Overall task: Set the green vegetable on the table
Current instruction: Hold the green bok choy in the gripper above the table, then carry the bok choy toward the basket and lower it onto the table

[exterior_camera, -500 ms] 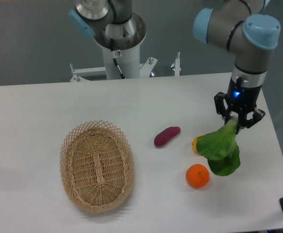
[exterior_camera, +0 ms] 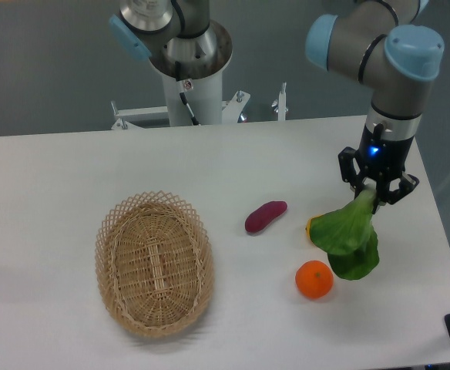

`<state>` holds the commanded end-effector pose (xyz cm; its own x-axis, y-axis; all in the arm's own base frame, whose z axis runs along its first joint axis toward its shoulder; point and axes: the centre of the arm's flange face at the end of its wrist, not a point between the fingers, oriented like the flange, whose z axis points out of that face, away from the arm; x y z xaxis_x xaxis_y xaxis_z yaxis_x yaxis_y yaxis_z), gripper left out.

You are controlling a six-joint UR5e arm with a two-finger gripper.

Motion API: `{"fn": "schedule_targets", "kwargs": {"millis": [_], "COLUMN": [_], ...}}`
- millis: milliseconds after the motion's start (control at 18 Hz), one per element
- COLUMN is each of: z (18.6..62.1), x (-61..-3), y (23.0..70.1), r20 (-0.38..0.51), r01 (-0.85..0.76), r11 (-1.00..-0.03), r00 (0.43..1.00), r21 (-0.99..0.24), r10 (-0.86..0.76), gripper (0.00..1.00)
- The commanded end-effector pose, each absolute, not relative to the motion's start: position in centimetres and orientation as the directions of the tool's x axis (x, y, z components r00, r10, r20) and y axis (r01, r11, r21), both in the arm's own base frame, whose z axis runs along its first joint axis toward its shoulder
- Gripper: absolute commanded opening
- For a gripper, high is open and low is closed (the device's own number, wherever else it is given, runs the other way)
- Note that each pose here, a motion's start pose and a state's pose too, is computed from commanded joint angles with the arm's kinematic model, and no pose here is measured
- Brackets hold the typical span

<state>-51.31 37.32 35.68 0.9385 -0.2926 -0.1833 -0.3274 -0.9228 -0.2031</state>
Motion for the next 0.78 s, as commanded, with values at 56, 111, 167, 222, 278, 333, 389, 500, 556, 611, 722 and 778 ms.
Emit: {"fn": "schedule_targets", "kwargs": {"millis": [56, 111, 167, 222, 278, 333, 389, 500, 556, 611, 722, 778], "z": [35.0, 34.5, 33.9, 33.2, 32.6, 31.7, 30.8, 29.6, 29.1, 28.8, 27.5, 27.1], "x": [-50.4, -49.7, -49.0, -48.5, -48.0, -47.2, -46.3, -44.7, -43.9, -43.2, -42.2, -41.7], "y": [37.8, 38.2, 38.5, 38.6, 38.6, 39.1, 39.4, 40.4, 41.1, 42.0, 43.5, 44.1], "r20": [-0.173, -0.173, -0.173, -0.180, -0.188, -0.189, -0.192, -0.200, -0.198, -0.191, -0.176, -0.177], "r01": [-0.332, -0.330, -0.323, -0.317, -0.314, -0.311, -0.302, -0.288, -0.279, -0.273, -0.277, -0.290], "r11": [-0.927, -0.933, -0.938, -0.940, -0.941, -0.941, -0.944, -0.947, -0.948, -0.949, -0.948, -0.944], "r00": [0.937, 0.937, 0.938, 0.939, 0.939, 0.940, 0.942, 0.946, 0.948, 0.951, 0.952, 0.949], "r21": [-0.173, -0.147, -0.128, -0.125, -0.127, -0.130, -0.134, -0.146, -0.151, -0.155, -0.157, -0.157], "r10": [-0.303, -0.304, -0.299, -0.293, -0.288, -0.285, -0.274, -0.257, -0.248, -0.242, -0.249, -0.262], "gripper": [0.33, 0.33, 0.33, 0.33, 0.33, 0.33, 0.33, 0.33, 0.33, 0.33, 0.33, 0.33]}}
